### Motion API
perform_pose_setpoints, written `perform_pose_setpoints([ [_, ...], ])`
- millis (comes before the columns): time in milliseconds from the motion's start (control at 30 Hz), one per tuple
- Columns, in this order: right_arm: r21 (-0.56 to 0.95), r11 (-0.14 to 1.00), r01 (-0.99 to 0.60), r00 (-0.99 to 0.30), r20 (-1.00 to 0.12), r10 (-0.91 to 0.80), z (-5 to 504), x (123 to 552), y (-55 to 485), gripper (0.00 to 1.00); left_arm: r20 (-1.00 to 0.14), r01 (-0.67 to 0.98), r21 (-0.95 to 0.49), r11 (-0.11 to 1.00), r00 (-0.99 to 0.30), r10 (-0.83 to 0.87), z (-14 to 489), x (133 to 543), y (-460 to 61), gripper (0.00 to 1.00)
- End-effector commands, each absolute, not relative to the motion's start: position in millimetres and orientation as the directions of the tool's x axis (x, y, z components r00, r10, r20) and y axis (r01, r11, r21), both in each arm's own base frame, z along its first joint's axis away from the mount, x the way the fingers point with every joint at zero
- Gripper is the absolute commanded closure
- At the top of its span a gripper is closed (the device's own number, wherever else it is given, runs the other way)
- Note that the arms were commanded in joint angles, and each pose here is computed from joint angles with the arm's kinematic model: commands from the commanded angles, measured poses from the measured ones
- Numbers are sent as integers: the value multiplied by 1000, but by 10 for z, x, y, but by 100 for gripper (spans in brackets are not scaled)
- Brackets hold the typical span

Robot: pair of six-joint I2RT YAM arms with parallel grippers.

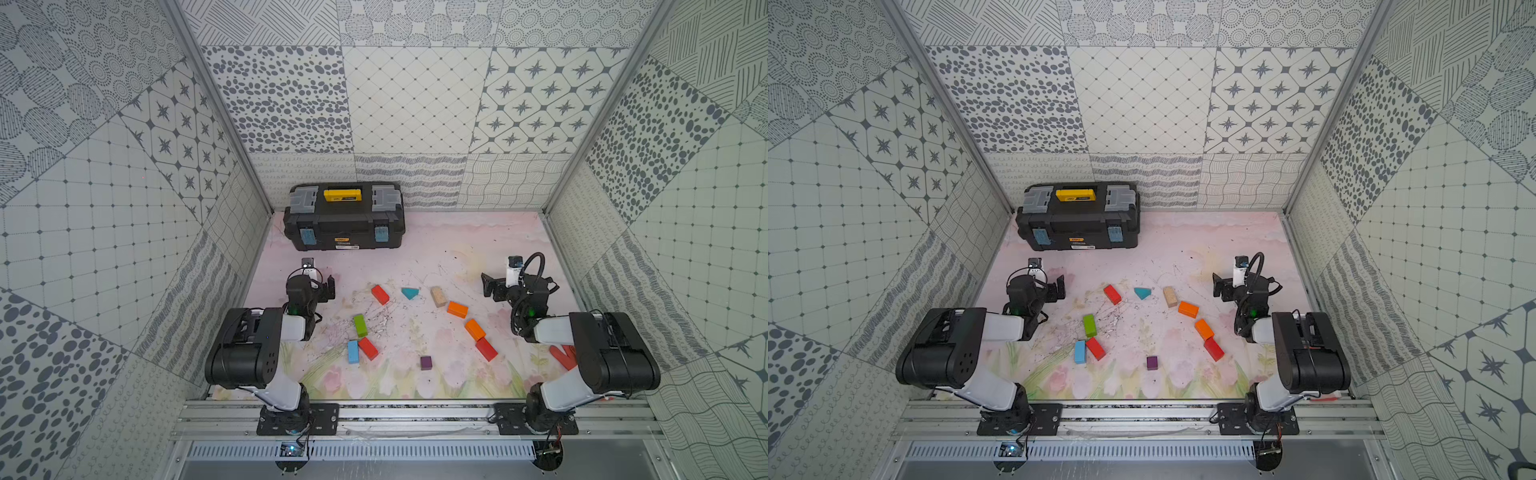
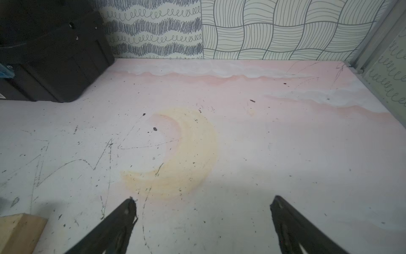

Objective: Assemble a heart with building blocks
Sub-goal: Assemble the building block at the center of the board.

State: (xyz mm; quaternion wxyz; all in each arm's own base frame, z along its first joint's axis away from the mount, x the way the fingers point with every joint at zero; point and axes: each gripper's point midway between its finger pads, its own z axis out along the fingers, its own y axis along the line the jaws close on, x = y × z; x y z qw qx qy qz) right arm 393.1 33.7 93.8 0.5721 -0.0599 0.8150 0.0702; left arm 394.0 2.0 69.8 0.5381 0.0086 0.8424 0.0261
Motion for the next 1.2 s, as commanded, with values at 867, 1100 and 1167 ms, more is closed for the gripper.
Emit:
perform_pose_setpoints([
  [867,53,998,37,-311,-949,62,1236,4110,-9,2,-916,-33,62,998,-400,43,859,4013,45,1],
  [1100,318,816,483,-213,-861,462,2473,3919,-574,2,-883,-412,-181,893,-332,-332,2135,4051,415,3],
  [1167,491,760,426,-253,-742,621,2255,3921,-459,5,-822,-341,-355,870,-328,-465,2302,4036,150,9],
])
